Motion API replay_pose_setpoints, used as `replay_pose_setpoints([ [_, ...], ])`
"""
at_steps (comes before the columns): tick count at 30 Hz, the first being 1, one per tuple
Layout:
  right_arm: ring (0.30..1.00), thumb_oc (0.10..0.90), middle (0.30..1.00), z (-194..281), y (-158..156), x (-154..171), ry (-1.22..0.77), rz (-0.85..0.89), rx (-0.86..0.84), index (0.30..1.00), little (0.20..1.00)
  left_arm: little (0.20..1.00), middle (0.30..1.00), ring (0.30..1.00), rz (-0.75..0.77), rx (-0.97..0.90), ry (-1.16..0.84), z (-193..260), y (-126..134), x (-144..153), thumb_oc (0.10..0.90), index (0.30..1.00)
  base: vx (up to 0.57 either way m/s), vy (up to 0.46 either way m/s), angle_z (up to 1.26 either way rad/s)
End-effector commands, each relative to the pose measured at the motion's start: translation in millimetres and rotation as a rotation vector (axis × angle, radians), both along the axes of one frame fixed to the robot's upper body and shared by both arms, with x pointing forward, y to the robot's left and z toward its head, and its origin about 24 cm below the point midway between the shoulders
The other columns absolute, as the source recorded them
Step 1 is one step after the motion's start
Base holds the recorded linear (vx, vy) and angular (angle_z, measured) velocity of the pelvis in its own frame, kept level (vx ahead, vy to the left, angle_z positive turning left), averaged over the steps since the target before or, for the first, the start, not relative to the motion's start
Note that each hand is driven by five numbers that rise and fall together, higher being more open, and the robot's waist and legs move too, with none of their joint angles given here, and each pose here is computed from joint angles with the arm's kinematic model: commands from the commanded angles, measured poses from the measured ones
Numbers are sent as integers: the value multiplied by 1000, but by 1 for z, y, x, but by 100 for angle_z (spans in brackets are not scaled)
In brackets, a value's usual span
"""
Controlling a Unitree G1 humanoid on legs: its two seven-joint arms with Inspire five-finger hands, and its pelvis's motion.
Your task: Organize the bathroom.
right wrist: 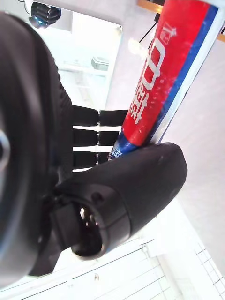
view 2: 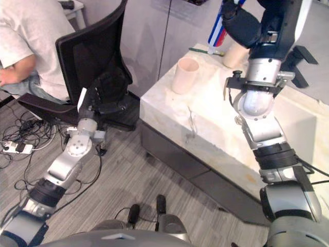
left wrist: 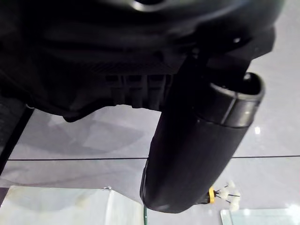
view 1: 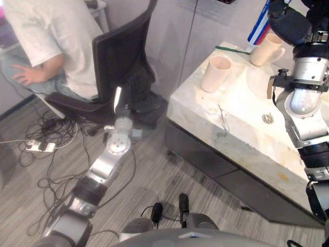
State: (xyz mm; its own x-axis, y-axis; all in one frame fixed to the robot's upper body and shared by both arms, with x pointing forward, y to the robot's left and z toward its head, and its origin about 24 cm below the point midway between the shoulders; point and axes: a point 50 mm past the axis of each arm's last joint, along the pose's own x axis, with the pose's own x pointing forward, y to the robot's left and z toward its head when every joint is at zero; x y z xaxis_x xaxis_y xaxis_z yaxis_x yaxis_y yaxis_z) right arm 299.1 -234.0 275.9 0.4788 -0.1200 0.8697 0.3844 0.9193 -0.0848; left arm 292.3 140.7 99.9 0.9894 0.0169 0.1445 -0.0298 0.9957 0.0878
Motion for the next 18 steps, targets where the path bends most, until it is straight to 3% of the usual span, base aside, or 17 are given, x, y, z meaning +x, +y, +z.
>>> replay_pose_setpoints([
  [1, 300, 400, 300, 53, 2, -12, -278, -24, 34, 300, 300, 900, 900, 900, -139, -44, -233, 36, -18, -11, 800, 900, 96, -72, 18],
  [18, 300, 400, 300, 11, 20, 5, -81, 71, 61, 300, 300, 900, 900, 900, -172, -56, -174, 24, -25, -20, 800, 900, 77, -36, 13],
])
